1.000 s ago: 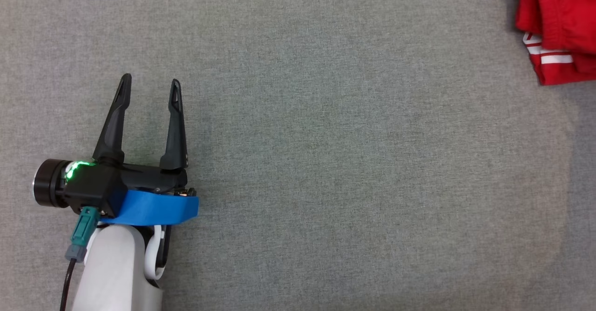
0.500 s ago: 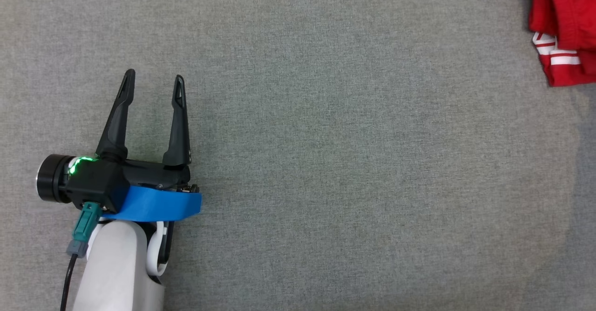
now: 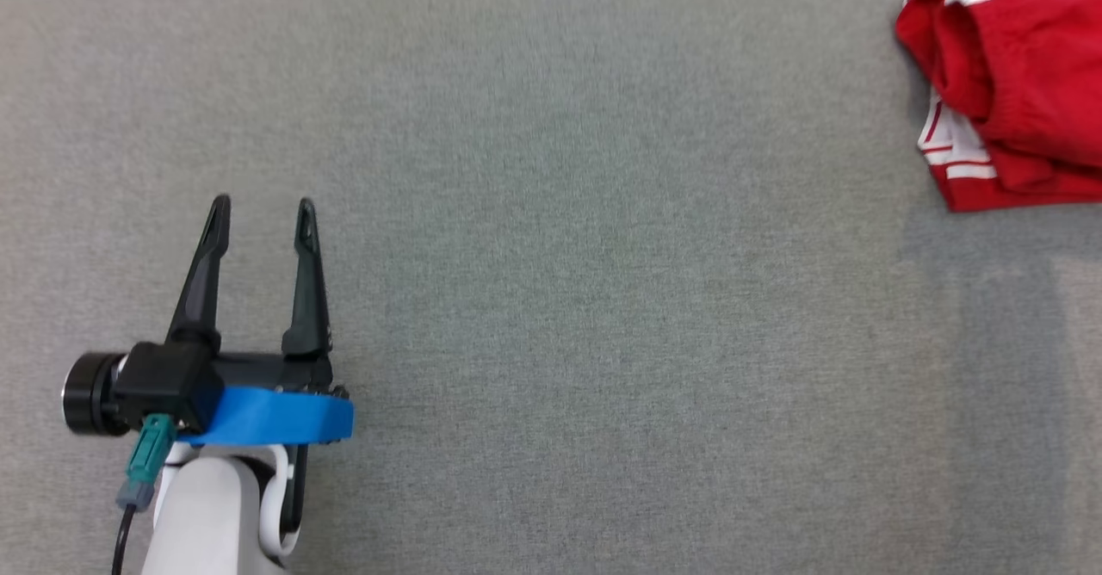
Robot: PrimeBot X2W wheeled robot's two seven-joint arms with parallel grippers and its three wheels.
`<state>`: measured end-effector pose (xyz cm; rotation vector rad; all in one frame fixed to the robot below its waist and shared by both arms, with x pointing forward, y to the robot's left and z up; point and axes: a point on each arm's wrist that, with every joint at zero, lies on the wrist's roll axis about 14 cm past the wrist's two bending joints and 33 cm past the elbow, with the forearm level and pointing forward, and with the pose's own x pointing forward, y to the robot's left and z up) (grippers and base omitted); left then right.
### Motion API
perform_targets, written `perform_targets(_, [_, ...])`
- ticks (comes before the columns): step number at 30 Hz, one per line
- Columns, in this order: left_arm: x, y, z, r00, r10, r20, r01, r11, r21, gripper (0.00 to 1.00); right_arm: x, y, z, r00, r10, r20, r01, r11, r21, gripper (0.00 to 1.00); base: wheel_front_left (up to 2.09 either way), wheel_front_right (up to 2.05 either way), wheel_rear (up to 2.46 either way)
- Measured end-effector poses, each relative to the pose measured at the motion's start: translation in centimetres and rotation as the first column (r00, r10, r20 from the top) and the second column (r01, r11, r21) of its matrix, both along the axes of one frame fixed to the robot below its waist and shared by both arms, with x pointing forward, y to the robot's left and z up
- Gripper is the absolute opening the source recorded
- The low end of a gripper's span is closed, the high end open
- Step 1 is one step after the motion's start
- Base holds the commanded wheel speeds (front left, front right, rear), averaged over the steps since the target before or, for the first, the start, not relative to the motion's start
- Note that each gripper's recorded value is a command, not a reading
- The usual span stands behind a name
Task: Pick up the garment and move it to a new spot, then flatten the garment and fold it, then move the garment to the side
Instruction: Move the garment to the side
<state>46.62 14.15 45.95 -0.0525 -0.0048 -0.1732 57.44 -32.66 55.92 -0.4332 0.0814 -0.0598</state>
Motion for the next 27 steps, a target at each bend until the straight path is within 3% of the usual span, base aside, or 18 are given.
perform_targets(6, [-2.5, 1.3, 1.5, 0.999, 0.041, 0.017, -0.041, 0.999, 0.009, 1.00, -2.1, 5.2, 1.5, 0.987, 0.117, 0.109, -0.125, 0.990, 0.070, 1.00, 0.00, 0.00, 0.00])
perform_targets(14, [-5.5, 2.7, 3.0, 0.996, 0.084, 0.038, -0.085, 0.996, 0.018, 1.00, -6.2, 11.4, 0.6, 0.960, 0.222, 0.168, -0.252, 0.950, 0.187, 1.00, 0.00, 0.00, 0.00])
perform_targets(27, [-8.1, 3.7, 3.9, 0.992, 0.117, 0.055, -0.119, 0.993, 0.021, 1.00, -12.2, 15.0, -1.8, 0.957, 0.212, 0.199, -0.272, 0.892, 0.360, 1.00, 0.00, 0.00, 0.00])
